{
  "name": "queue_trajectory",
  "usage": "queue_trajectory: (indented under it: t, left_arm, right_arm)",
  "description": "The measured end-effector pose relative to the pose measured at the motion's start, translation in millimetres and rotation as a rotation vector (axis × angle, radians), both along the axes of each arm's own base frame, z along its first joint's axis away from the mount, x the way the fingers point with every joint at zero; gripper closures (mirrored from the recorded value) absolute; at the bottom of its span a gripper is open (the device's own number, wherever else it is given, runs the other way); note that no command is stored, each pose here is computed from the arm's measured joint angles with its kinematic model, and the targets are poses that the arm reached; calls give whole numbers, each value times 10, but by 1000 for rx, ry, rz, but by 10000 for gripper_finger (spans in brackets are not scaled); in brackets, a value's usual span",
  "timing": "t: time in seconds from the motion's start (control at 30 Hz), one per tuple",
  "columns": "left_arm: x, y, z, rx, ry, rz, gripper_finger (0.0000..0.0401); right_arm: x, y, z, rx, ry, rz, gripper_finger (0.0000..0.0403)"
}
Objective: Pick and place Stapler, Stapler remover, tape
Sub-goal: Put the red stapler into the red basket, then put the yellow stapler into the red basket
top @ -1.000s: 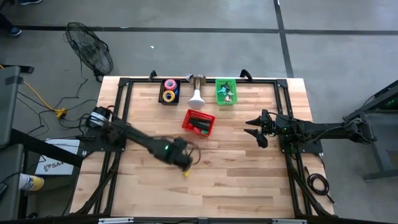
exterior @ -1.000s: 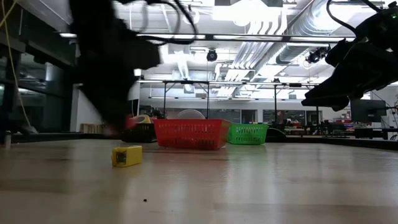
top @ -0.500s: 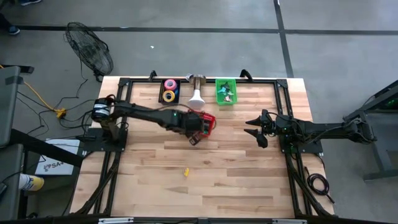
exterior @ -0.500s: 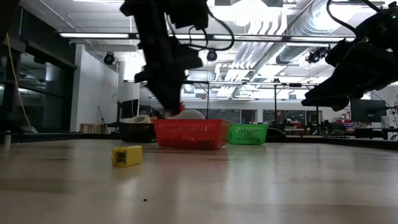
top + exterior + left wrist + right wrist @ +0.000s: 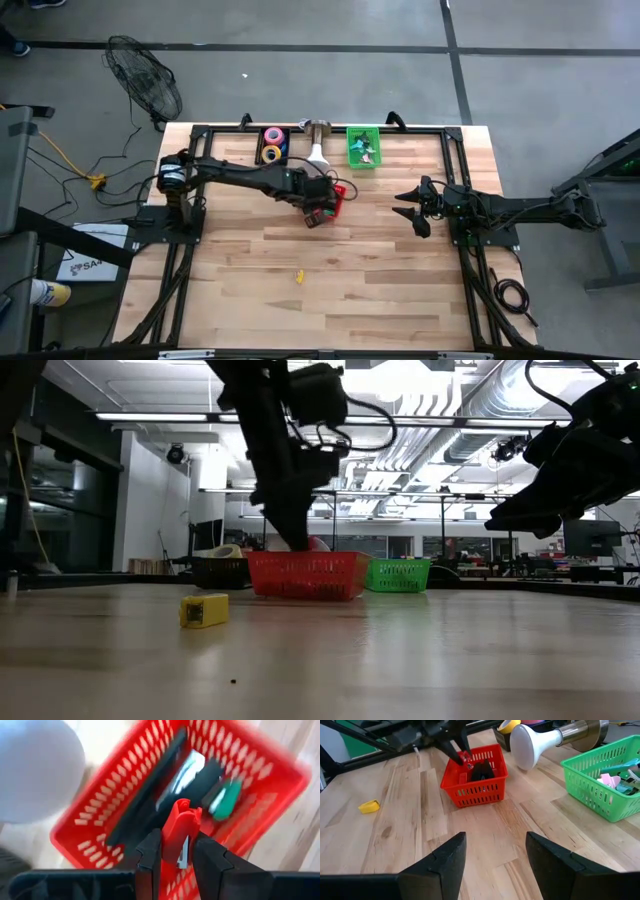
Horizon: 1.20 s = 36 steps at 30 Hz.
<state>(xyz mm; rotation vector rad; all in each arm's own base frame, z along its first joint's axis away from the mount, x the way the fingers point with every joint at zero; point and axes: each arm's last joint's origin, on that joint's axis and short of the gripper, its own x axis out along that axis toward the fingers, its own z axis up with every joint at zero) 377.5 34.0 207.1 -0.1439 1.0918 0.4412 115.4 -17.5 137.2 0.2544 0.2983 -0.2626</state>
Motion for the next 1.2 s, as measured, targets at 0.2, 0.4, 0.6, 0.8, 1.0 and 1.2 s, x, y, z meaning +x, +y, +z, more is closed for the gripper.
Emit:
queue_trajectory:
  t: [0.2, 0.4, 0.6, 0.8, 1.0, 1.2]
  left_arm:
    - [60, 5, -125, 31, 35, -102, 326]
    - [95, 12, -117, 43, -1, -78, 266]
    - [107, 8, -113, 26, -19, -77, 182]
    - [102, 8, -21, -29, -26, 41, 163]
    - [89, -88, 329, -126, 5, 231, 162]
    - [26, -436, 496, -276, 3, 515, 161]
  right_arm:
    - [1, -2, -4, -1, 5, -4, 205]
    - [4, 0, -15, 2, 15, 0, 205]
    - [4, 0, -14, 2, 14, 0, 205]
    - [4, 0, -15, 2, 15, 0, 205]
    - [4, 0, -15, 2, 15, 0, 205]
    - [4, 0, -15, 2, 15, 0, 205]
